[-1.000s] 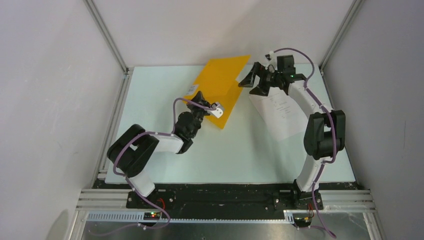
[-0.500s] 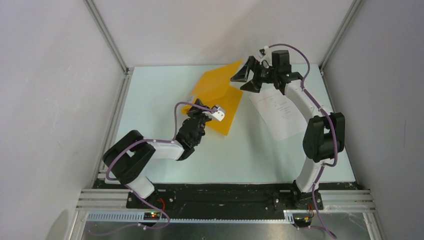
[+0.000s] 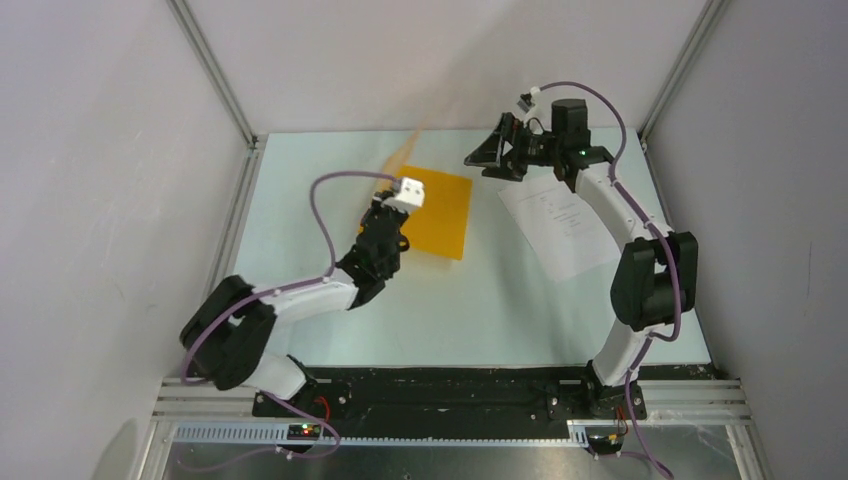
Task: Put the files into the folder
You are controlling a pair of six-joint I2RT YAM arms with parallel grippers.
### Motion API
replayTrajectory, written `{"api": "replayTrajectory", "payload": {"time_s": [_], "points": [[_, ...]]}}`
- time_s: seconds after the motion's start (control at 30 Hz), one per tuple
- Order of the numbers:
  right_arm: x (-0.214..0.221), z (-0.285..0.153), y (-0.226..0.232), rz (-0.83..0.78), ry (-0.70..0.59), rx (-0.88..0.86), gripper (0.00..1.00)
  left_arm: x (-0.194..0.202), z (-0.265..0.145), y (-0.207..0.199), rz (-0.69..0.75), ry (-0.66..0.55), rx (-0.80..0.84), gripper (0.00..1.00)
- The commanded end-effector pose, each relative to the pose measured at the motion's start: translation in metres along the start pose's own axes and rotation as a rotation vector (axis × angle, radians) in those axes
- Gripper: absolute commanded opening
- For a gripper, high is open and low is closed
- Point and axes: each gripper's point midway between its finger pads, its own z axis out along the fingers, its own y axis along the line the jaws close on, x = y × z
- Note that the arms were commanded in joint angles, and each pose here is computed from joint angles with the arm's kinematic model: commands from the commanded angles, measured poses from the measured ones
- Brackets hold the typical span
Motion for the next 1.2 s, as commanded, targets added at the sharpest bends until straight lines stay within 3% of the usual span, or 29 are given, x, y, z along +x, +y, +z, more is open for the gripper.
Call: {"api": "replayTrajectory", "payload": {"time_s": [0.0, 0.17, 0.37, 0.5, 0.57, 0.8, 0.87, 0.97, 1.0, 1.03, 1.1, 1.17], "points": [[0.003, -0.016, 0.006, -0.22, 0.012, -0.034, 0.97, -0.025, -0.004, 0.039, -0.443, 0.078, -0.111, 0.0], [0.035, 0.034, -0.012, -0.311, 0.099, 0.059, 0.91, -0.028, -0.02, 0.03, -0.689, 0.133, 0.017, 0.0], [0.062, 0.102, -0.029, -0.268, 0.167, 0.061, 0.87, -0.019, -0.043, 0.027, -0.957, 0.228, 0.107, 0.0], [0.07, 0.132, -0.041, -0.255, 0.203, 0.085, 0.83, 0.03, -0.064, 0.026, -1.053, 0.362, 0.067, 0.0], [0.079, 0.142, -0.053, -0.248, 0.214, 0.133, 0.83, 0.059, -0.076, 0.026, -1.188, 0.444, 0.028, 0.0], [0.158, 0.15, -0.091, -0.105, 0.357, 0.241, 0.81, 0.154, -0.121, 0.024, -1.402, 0.737, -0.234, 0.05], [0.172, 0.151, -0.106, -0.066, 0.379, 0.289, 0.81, 0.172, -0.125, 0.027, -1.434, 0.782, -0.314, 0.2], [0.184, 0.151, -0.121, -0.032, 0.4, 0.342, 0.81, 0.187, -0.119, 0.04, -1.501, 0.793, -0.428, 0.52], [0.186, 0.151, -0.126, -0.024, 0.398, 0.364, 0.81, 0.191, -0.118, 0.041, -1.503, 0.807, -0.444, 0.58], [0.189, 0.15, -0.131, -0.015, 0.404, 0.381, 0.81, 0.192, -0.115, 0.047, -1.52, 0.813, -0.452, 0.71], [0.192, 0.148, -0.14, -0.004, 0.403, 0.419, 0.79, 0.189, -0.11, 0.054, -1.507, 0.839, -0.42, 0.87], [0.196, 0.146, -0.146, 0.001, 0.409, 0.439, 0.78, 0.182, -0.107, 0.059, -1.469, 0.874, -0.332, 0.97]]}}
